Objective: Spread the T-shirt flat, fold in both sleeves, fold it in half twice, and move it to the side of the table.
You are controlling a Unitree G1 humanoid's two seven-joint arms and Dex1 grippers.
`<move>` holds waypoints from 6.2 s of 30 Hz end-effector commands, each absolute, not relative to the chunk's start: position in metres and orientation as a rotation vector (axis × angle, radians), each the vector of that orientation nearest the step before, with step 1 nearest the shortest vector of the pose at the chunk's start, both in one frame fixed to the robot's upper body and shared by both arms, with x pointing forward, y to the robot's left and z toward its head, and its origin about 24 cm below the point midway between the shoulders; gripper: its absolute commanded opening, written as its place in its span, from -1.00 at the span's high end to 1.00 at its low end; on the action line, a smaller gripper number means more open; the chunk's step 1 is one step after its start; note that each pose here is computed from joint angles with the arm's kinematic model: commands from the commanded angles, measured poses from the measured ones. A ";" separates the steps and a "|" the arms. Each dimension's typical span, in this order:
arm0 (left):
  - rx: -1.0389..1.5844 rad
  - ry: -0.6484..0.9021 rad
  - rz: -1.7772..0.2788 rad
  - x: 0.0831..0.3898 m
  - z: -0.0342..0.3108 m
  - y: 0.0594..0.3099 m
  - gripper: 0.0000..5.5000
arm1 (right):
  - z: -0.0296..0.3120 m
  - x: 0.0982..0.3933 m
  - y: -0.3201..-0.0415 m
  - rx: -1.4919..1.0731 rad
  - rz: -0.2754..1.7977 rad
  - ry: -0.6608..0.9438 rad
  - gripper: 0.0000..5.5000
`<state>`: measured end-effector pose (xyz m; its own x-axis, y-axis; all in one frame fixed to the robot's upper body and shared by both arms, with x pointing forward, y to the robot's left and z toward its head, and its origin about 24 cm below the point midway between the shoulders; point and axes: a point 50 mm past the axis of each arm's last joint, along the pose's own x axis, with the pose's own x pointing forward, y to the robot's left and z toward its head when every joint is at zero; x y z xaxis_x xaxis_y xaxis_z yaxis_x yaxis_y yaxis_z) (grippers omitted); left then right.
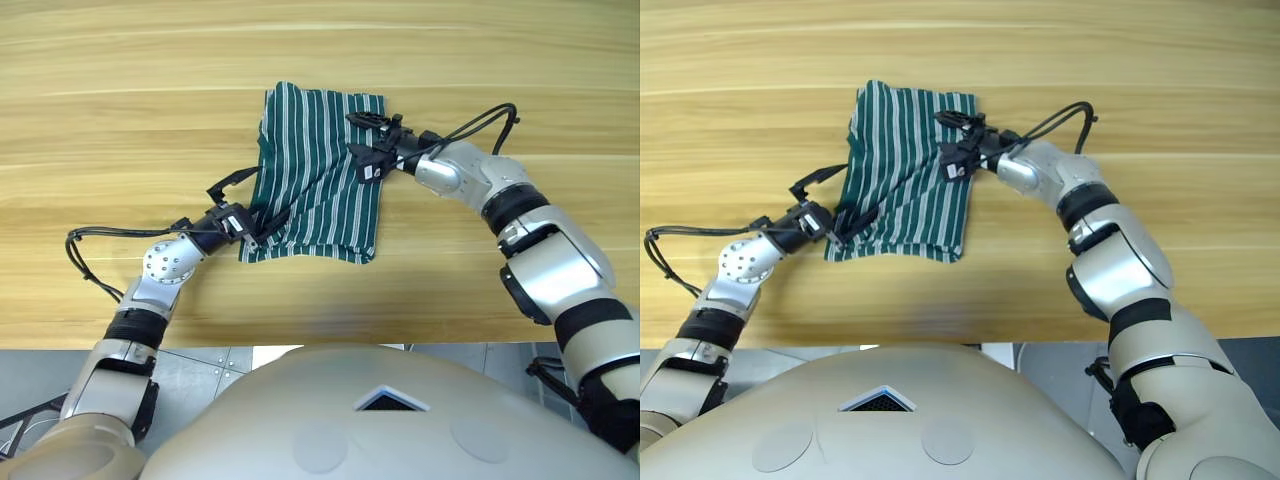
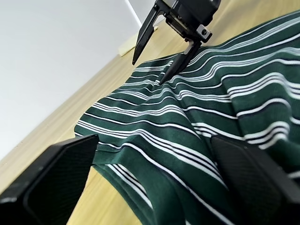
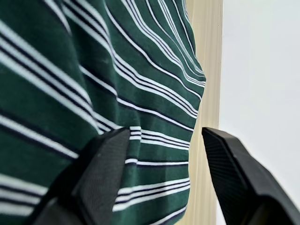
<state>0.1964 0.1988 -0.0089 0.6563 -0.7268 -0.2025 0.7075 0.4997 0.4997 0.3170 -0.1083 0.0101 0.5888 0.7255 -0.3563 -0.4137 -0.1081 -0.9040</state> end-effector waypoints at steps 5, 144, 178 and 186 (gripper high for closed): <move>0.445 -0.088 -0.991 0.177 -0.006 0.170 -0.62 | 0.098 0.272 -0.098 -0.930 0.797 -0.748 -0.03; 0.736 0.083 -1.020 0.174 -0.018 0.156 -0.62 | 0.048 0.174 -0.094 -1.265 1.329 -0.469 -0.03; 0.562 -0.280 -0.757 0.176 0.058 0.168 -0.62 | 0.092 0.206 -0.162 -1.253 0.971 -0.500 -0.03; 1.043 0.179 -0.568 0.155 0.053 0.285 -0.62 | 0.034 0.176 -0.228 -1.473 1.104 -0.141 -0.03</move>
